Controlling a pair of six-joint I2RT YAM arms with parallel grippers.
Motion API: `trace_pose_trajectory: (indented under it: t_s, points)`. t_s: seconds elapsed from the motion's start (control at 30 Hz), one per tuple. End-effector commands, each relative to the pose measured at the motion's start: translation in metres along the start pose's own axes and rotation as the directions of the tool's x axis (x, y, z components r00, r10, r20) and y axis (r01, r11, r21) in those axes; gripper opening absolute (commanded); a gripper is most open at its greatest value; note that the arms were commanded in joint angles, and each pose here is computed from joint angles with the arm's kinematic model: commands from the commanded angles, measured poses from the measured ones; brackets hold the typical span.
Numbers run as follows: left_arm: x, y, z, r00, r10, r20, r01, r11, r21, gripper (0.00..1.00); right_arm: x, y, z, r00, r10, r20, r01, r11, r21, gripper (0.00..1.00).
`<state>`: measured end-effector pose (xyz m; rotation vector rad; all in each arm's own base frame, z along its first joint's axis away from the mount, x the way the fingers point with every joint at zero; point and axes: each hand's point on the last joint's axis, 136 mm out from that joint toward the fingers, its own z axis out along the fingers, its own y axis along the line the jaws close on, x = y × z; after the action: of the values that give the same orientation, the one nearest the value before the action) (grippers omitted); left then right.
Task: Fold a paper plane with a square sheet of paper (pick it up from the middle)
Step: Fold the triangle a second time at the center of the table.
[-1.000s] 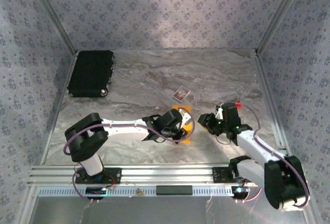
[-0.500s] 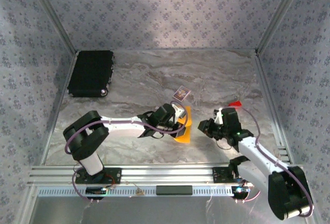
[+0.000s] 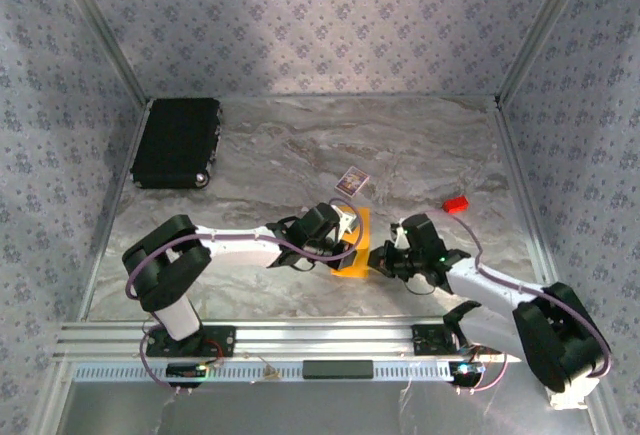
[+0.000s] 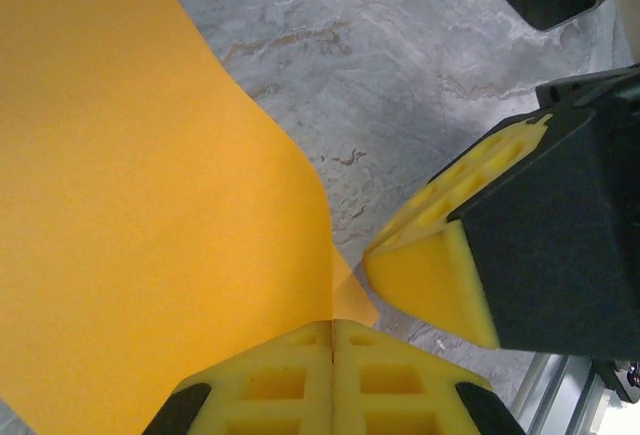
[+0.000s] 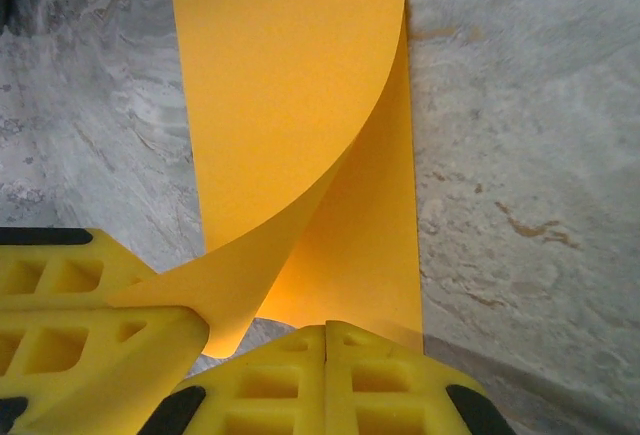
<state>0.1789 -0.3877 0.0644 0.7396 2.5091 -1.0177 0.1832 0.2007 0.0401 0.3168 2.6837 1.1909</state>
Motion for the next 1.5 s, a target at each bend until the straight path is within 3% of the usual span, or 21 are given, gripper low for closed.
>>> trace_pose_trajectory:
  t_s: [0.0, 0.23, 0.5, 0.7, 1.1, 1.47]
  points:
    - [-0.003, 0.000, -0.005, 1.000, 0.013, -0.001, -0.013, 1.000, -0.013, 0.00, -0.004, 0.009, 0.007, 1.000, -0.002, 0.012, 0.002, 1.000, -0.024, 0.04]
    - [-0.001, 0.002, -0.001, 1.000, 0.019, -0.018, -0.020, 1.000, -0.019, 0.05, -0.001, -0.005, 0.019, 1.000, 0.019, -0.012, -0.019, 0.999, 0.046, 0.01]
    - [-0.002, 0.002, 0.002, 1.000, 0.012, -0.019, -0.012, 1.000, -0.013, 0.01, 0.004, -0.039, 0.008, 0.998, -0.019, -0.061, 0.033, 0.971, 0.235, 0.01]
    - [-0.012, -0.008, 0.010, 0.998, -0.058, 0.017, 0.057, 0.997, 0.053, 0.00, -0.003, -0.036, 0.000, 0.997, -0.035, -0.070, 0.049, 0.975, 0.218, 0.02]
    - [-0.015, 0.000, 0.011, 0.996, -0.085, 0.029, 0.084, 0.996, 0.027, 0.01, -0.014, 0.005, -0.001, 0.999, -0.046, -0.020, 0.047, 0.998, 0.031, 0.05]
    - [-0.012, 0.002, 0.013, 0.997, -0.082, 0.007, 0.081, 0.996, 0.029, 0.08, -0.009, -0.013, 0.015, 0.999, 0.001, -0.041, 0.003, 0.995, 0.104, 0.02]
